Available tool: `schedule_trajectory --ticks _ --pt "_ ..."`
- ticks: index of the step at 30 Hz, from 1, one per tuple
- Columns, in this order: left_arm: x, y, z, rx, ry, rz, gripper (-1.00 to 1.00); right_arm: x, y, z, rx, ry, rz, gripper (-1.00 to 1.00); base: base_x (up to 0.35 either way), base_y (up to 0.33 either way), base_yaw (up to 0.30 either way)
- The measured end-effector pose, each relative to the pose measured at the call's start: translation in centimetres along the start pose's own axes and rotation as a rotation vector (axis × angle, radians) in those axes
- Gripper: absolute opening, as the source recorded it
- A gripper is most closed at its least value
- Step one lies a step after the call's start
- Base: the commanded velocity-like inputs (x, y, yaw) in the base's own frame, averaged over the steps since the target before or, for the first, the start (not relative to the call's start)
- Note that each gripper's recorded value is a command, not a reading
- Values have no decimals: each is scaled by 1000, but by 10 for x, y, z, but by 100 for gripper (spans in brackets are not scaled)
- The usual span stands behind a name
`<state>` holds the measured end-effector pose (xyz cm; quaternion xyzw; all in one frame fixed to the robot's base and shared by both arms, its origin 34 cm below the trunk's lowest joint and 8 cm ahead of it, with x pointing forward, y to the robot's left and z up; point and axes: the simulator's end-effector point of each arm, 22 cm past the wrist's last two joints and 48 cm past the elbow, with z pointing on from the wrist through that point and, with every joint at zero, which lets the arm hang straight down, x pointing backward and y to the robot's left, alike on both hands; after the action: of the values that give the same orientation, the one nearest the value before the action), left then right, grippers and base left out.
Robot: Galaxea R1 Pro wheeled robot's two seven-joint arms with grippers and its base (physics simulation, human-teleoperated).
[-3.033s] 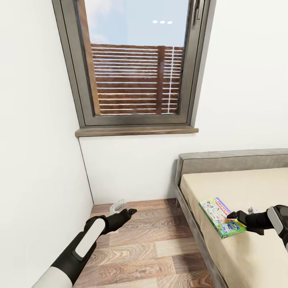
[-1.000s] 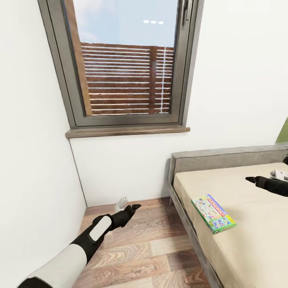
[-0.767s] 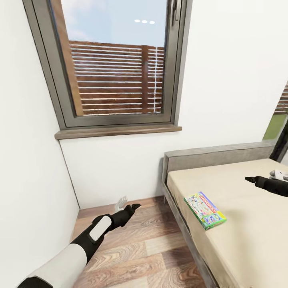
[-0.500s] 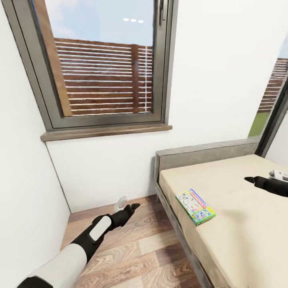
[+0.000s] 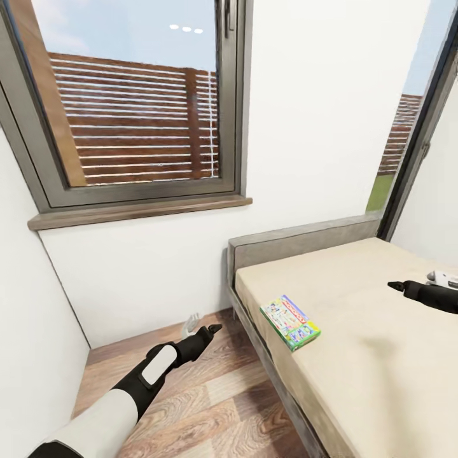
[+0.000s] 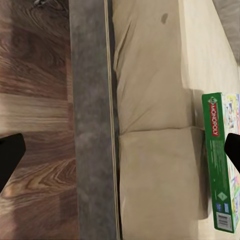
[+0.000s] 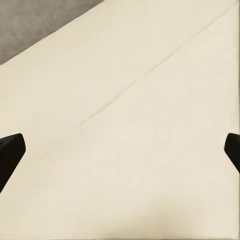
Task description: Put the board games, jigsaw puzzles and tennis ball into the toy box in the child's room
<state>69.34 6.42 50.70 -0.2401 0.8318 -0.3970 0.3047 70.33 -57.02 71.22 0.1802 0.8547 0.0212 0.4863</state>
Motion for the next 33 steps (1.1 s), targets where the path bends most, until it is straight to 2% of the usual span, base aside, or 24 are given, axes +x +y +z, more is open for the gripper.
schedule_trajectory --ticks 16,27,33 --pt "1 4 -1 -2 -9 -12 100 3 1 2 1 6 -2 100 0 0 -30" --pt "-4 4 -3 28 -21 -85 100 3 2 2 -2 5 -1 100 0 0 -5" --pt "-3 3 -4 41 -22 -102 100 2 2 1 -4 3 -1 100 0 0 -35"
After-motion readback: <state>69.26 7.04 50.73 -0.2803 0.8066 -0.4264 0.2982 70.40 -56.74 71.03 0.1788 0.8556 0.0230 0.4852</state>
